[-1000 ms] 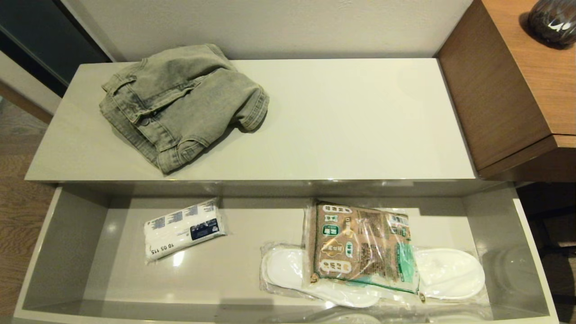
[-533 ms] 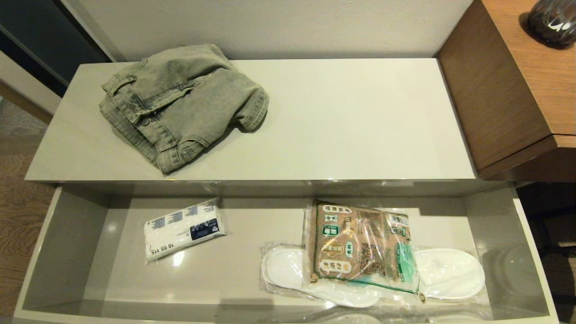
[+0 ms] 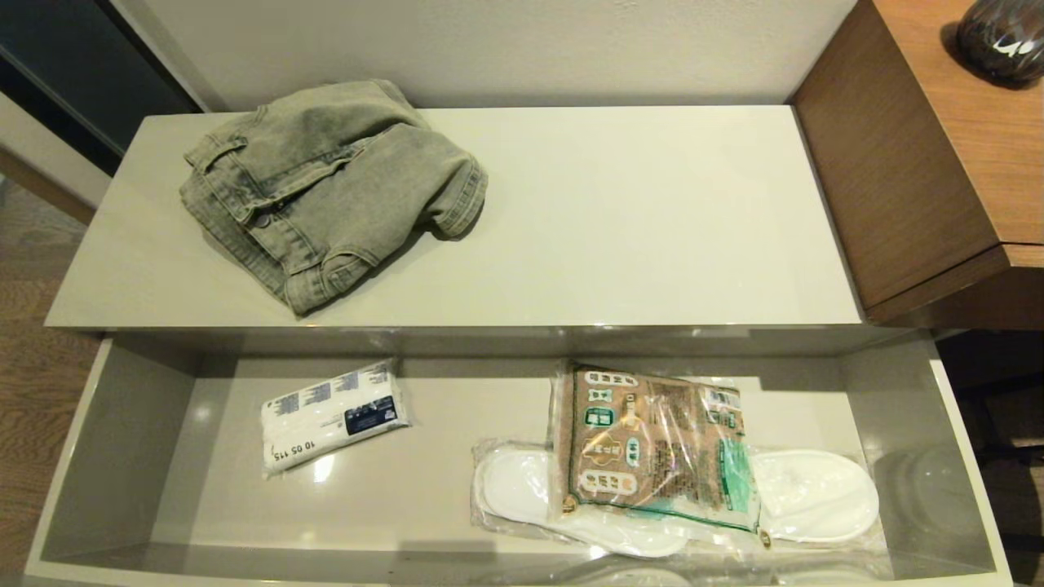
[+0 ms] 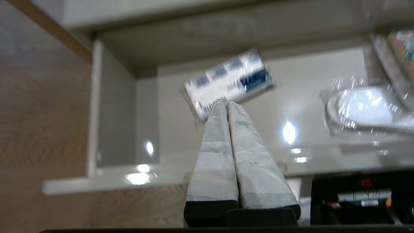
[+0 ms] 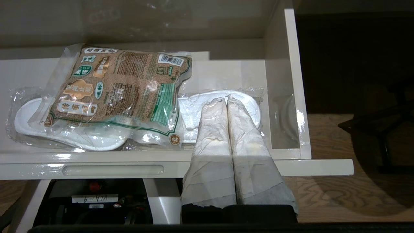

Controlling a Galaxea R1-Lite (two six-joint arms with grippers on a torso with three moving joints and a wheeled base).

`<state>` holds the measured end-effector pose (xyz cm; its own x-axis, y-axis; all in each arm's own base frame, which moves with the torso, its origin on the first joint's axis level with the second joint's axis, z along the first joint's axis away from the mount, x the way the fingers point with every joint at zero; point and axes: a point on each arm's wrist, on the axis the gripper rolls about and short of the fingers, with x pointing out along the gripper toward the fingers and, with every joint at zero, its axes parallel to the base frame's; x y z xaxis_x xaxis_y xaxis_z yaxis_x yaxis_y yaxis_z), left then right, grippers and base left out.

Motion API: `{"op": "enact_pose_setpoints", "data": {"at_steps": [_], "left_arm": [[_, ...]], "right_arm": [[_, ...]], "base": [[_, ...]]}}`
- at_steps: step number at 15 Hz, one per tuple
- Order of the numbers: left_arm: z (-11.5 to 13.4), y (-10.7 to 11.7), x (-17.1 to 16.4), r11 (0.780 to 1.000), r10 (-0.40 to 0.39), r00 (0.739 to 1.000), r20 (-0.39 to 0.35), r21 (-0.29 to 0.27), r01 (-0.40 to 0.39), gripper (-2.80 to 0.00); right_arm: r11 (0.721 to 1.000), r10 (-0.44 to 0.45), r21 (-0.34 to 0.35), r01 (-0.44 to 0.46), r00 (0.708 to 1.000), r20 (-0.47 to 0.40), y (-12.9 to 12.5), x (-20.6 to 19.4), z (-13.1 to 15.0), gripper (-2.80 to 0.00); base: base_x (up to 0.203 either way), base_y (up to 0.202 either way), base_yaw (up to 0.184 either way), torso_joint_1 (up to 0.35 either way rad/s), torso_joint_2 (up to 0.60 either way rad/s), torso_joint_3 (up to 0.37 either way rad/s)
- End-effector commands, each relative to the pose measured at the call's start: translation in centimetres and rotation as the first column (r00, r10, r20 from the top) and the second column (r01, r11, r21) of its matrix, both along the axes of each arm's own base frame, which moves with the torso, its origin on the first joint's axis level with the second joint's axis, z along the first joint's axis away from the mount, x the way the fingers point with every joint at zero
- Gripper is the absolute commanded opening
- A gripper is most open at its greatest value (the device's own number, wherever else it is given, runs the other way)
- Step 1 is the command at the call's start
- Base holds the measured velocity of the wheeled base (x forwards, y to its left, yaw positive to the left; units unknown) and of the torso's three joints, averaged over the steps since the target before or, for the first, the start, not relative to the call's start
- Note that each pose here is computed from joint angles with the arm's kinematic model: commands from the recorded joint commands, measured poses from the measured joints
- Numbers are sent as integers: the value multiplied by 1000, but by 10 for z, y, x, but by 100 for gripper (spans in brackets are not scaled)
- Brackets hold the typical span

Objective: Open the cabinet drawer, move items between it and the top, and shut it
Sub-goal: Pick up the shorts on the table

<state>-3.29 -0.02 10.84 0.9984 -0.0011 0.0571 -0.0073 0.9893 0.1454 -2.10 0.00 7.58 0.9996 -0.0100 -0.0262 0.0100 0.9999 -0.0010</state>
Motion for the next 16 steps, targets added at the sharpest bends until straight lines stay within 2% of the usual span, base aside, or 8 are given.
{"op": "enact_pose_setpoints", "data": {"at_steps": [1, 3, 5, 8, 10, 12, 13, 16], "left_arm": [[43, 0, -5, 1000, 8, 1000, 11, 6, -8, -280], [83, 0, 4, 999, 36, 999, -25, 7, -36, -280], [136, 1, 31, 998, 60, 996, -70, 9, -60, -280], [206, 3, 89, 997, 78, 992, -101, 14, -77, -280], [236, 5, 137, 996, 86, 987, -138, 27, -83, -280], [253, 6, 191, 995, 94, 977, -193, 45, -86, -280], [261, 7, 208, 995, 97, 976, -197, 52, -88, -280], [245, -6, 278, 998, 45, 943, -328, 59, -27, -280]], "right_arm": [[1000, -1, -2, 1, 1000, -3, 0, 0, 0, -280], [1000, 1, -2, -1, 1000, -3, 0, 0, 0, -280], [1000, 0, 1, 0, 1000, -3, 0, 0, 0, -280], [1000, 1, 1, -1, 1000, -3, 0, 0, 0, -280], [1000, 1, 1, -1, 1000, -3, 0, 0, 0, -280], [1000, 1, 1, -1, 1000, -3, 0, 0, 0, -280], [1000, 0, 1, 0, 1000, -3, 0, 0, 0, -280], [1000, -1, 1, 1, 1000, -3, 0, 0, 0, -280]], "base": [[0, 0, 0, 0, 0, 0], [0, 0, 0, 0, 0, 0], [0, 0, 0, 0, 0, 0], [0, 0, 0, 0, 0, 0], [0, 0, 0, 0, 0, 0], [0, 0, 0, 0, 0, 0], [0, 0, 0, 0, 0, 0], [0, 0, 0, 0, 0, 0]]}}
